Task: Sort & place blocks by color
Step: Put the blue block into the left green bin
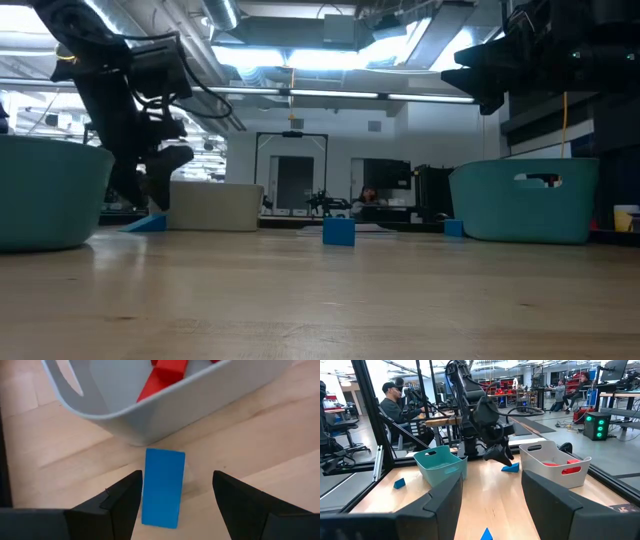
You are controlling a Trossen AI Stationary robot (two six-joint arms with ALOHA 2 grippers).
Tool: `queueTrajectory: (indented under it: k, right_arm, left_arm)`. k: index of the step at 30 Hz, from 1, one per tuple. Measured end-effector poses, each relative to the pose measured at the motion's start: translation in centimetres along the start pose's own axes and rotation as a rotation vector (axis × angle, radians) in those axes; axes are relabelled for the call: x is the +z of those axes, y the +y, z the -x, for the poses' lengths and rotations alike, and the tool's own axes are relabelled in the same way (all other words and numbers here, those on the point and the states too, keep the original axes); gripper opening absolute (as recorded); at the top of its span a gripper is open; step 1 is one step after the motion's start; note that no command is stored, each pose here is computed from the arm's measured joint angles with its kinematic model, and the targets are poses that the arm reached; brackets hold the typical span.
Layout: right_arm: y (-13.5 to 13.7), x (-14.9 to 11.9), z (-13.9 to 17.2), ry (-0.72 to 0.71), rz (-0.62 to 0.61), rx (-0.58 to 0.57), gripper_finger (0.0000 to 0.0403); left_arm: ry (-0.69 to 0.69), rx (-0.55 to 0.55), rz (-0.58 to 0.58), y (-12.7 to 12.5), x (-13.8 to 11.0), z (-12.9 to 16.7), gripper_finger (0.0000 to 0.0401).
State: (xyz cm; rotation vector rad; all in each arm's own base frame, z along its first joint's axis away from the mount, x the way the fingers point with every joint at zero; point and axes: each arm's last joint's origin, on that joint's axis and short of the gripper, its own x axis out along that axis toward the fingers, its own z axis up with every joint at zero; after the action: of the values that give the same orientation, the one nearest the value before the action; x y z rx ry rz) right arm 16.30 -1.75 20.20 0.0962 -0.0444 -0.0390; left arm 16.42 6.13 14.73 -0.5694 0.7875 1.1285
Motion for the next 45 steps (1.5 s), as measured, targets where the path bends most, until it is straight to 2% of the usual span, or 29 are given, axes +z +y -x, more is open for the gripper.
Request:
queueTrajectory:
  k: [6,12,24,28,37,45]
  right_arm:
    - [0.0,0.0,0.0,0.0,0.0,0.0,0.0209]
    - [0.0,0.0,0.0,0.0,0.0,0.0,0.0209]
    - [0.0,0.0,0.0,0.0,-0.001,0.0,0.0209]
    - [0.0,0.0,0.0,0.0,-0.003,0.0,0.0209]
    - [0.0,0.0,0.0,0.0,-0.003,0.0,0.0209]
    - [0.0,0.0,0.0,0.0,-0.003,0.0,0.0209]
  left_arm:
    - [0.04,0.014,0.023,1.2,-0.7,-1.1,0.0236]
    - [0.032,-0.094,0.05,1.5,-1.2,-2.3,0.0236]
    - [0.014,-0.055,0.046,2.0,-0.9,-2.5,0.0234]
    - [0.015,-0.051,0.043,2.0,-0.9,-2.5,0.021]
    - [0.014,-0.06,0.016,1.9,-1.0,-2.4,0.0119]
    - [0.016,-0.081,-0.017,1.4,-1.4,-2.2,0.0117]
